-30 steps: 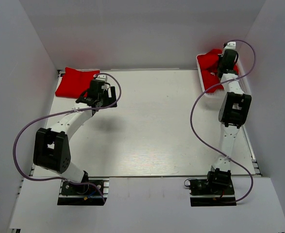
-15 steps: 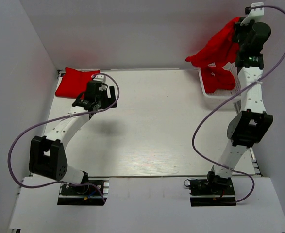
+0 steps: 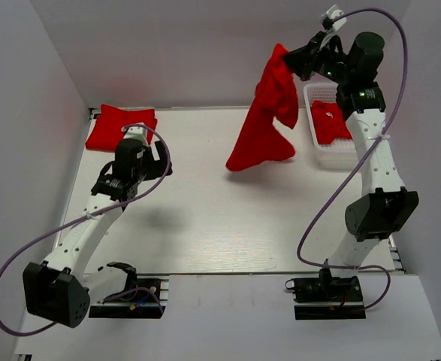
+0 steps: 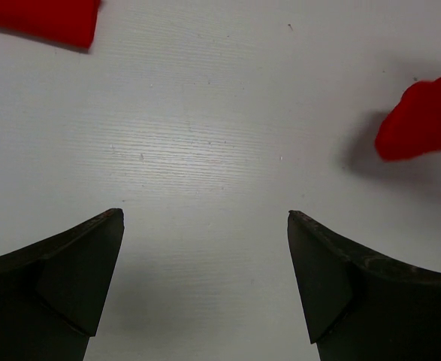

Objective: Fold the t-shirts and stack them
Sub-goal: Move the tshirt to the center of the board, then flatten out the tshirt

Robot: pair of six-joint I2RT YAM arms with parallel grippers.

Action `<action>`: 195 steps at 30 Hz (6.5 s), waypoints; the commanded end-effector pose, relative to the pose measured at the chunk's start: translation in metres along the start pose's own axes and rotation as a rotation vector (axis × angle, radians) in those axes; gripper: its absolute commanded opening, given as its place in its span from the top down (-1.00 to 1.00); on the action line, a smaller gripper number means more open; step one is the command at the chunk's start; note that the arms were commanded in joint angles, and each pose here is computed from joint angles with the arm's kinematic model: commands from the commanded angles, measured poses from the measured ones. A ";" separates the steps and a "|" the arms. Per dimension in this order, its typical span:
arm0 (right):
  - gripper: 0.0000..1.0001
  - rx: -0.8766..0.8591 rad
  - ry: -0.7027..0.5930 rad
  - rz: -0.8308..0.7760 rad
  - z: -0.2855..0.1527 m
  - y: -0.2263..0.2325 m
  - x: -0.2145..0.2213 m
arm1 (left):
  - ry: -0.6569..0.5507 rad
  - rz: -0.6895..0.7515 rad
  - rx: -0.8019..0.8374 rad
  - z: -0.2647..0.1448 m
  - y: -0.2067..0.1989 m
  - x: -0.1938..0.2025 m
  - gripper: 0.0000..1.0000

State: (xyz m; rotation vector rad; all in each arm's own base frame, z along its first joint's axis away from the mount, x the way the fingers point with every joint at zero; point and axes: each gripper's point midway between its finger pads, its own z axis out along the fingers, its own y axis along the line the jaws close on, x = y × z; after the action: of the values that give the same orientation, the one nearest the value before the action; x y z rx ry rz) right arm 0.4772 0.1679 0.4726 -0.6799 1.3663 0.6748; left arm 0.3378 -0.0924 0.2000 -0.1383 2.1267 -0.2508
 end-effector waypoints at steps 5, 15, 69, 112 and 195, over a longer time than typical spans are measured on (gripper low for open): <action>1.00 -0.303 -0.075 -0.001 0.003 0.093 -0.018 | -0.039 -0.050 -0.040 -0.026 0.011 0.001 -1.00; 0.28 -0.487 0.182 0.206 -0.005 0.189 0.160 | 0.011 -0.094 -0.092 -0.024 0.023 0.020 -1.00; -0.81 0.626 0.816 0.672 -0.135 0.104 0.388 | 0.540 0.380 0.398 0.027 -0.159 0.213 -0.42; 0.71 -0.001 0.867 0.687 -0.123 0.206 0.421 | 0.073 0.163 0.148 0.016 -0.133 0.073 1.00; 1.00 0.356 -0.240 -0.144 -0.047 -0.034 -0.081 | -0.749 0.203 0.058 -0.062 -0.082 -0.344 1.00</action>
State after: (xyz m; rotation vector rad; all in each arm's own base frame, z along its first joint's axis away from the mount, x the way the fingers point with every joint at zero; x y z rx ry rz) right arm 0.4833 0.1135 0.5828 -0.3721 1.1252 0.3954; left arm 0.4997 -0.1081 0.5625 0.0371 1.3142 -0.1059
